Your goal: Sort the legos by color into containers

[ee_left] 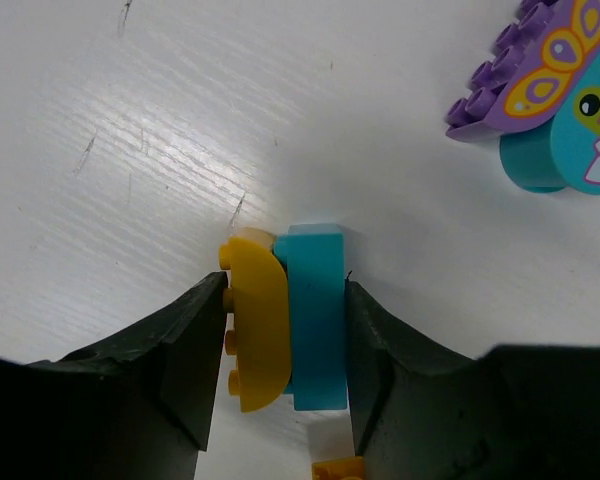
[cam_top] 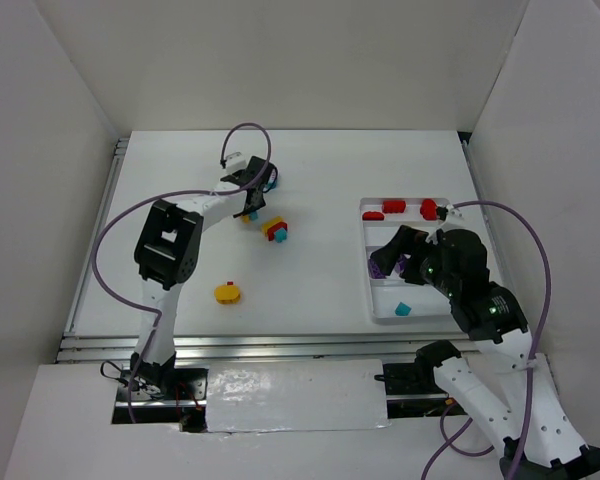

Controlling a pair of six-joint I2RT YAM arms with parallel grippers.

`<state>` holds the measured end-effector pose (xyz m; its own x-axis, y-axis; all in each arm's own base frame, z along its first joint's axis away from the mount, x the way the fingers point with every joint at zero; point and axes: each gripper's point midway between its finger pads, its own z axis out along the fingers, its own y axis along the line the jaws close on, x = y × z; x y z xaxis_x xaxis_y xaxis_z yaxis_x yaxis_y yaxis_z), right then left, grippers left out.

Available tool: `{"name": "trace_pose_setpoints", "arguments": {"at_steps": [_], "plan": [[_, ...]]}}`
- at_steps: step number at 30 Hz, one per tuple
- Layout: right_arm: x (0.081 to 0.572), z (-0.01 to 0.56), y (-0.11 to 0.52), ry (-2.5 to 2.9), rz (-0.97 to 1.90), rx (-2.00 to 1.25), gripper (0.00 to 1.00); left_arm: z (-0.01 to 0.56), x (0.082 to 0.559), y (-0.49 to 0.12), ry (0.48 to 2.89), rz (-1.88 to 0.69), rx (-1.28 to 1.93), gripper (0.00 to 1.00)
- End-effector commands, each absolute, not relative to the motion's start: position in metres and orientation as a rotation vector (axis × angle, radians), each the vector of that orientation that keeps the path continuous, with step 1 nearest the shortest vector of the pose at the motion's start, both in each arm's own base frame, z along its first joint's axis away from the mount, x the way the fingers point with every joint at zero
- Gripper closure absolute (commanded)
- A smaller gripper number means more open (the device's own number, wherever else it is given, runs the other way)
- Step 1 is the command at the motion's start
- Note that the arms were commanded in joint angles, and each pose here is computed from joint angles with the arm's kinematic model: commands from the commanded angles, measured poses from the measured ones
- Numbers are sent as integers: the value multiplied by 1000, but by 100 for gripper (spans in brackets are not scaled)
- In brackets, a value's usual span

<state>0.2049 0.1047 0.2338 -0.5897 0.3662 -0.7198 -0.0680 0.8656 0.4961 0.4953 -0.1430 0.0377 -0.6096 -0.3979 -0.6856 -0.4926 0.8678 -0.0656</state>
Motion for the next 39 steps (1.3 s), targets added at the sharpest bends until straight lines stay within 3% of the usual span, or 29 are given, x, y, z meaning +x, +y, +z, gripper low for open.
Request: {"name": "trace_pose_setpoints", "arguments": {"at_steps": [1, 4, 6, 7, 9, 10, 11, 17, 22, 32, 35, 36, 39], "plan": [[211, 238, 110, 2091, 628, 183, 1, 34, 495, -141, 2290, 149, -650, 78], [213, 237, 116, 2089, 661, 169, 0, 42, 485, -139, 2280, 116, -578, 100], [215, 237, 121, 2073, 694, 167, 0, 82, 491, -157, 2189, -47, -480, 100], [215, 238, 124, 2067, 722, 191, 0, 71, 472, -153, 2218, -24, -376, 100], [218, 241, 126, 2036, 753, 224, 0, 138, 467, -173, 2029, -173, -268, 100], [218, 244, 129, 2024, 788, 243, 0, 123, 443, -168, 2049, -147, -172, 100], [218, 245, 131, 2019, 807, 249, 0, 168, 427, -177, 1938, -230, -118, 100], [218, 271, 158, 1978, 997, 243, 4, 245, 318, -228, 1595, -606, 340, 100], [217, 299, 213, 1941, 1125, 187, 6, 272, 235, -270, 1455, -809, 633, 100], [201, 295, 278, 1992, 1194, 96, 7, 279, 180, -310, 1423, -859, 872, 100], [201, 291, 284, 2017, 1167, 73, 18, 280, 176, -313, 1419, -864, 871, 100], [200, 288, 286, 2024, 1166, 67, 29, 282, 175, -313, 1412, -868, 871, 100], [196, 285, 289, 2031, 1182, 52, 49, 286, 173, -314, 1399, -873, 865, 100]]}}
